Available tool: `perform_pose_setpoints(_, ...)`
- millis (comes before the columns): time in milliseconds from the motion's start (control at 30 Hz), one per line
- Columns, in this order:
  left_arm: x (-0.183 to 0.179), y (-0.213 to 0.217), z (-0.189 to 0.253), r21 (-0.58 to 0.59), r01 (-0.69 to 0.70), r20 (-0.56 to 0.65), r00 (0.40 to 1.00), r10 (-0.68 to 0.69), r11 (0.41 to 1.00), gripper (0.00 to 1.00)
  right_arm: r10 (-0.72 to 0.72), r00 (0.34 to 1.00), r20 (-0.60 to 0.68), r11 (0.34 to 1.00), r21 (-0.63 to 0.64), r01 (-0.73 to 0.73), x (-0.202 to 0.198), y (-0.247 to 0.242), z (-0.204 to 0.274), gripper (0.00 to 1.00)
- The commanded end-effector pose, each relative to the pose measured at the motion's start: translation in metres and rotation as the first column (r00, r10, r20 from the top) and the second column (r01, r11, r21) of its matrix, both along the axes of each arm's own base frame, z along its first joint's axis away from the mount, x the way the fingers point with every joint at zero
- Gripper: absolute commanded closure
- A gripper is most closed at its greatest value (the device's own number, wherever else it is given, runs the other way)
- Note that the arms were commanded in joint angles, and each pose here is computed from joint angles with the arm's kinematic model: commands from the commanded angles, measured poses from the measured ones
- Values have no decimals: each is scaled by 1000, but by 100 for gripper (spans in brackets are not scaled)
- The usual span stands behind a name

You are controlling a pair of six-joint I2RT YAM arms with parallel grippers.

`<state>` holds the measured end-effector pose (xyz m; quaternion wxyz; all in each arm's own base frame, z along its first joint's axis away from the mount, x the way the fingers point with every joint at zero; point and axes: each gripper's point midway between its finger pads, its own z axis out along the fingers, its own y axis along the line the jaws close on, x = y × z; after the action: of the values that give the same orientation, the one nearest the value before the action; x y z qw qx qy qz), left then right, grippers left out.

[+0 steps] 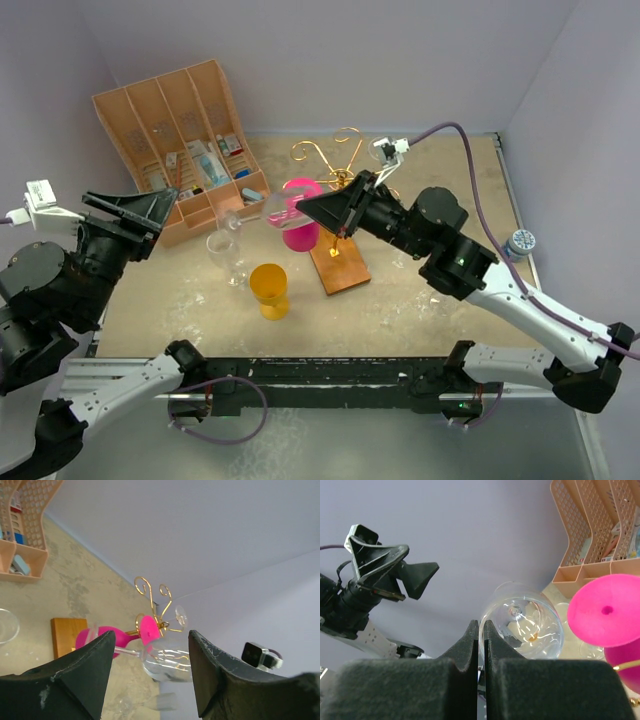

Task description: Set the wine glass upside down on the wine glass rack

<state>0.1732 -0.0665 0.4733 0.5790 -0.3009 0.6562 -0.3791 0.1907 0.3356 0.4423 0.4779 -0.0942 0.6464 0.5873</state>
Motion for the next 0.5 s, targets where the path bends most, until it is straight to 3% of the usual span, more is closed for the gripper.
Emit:
perform_pose_setpoints(0, 2, -25, 11, -151, 91, 34, 996, -87, 984, 42, -68, 989, 130, 982, 182, 44, 5, -9, 70, 100)
perform_pose_setpoints(167, 11, -38, 11, -223, 107, 45, 994, -99, 969, 42, -131, 981, 143, 965, 245, 93, 20, -5, 82, 100)
perform_pose_setpoints(467, 36, -51, 1, -291, 55, 23, 998, -51, 955, 42, -117, 974, 193, 946, 319, 51, 18, -1, 105, 100)
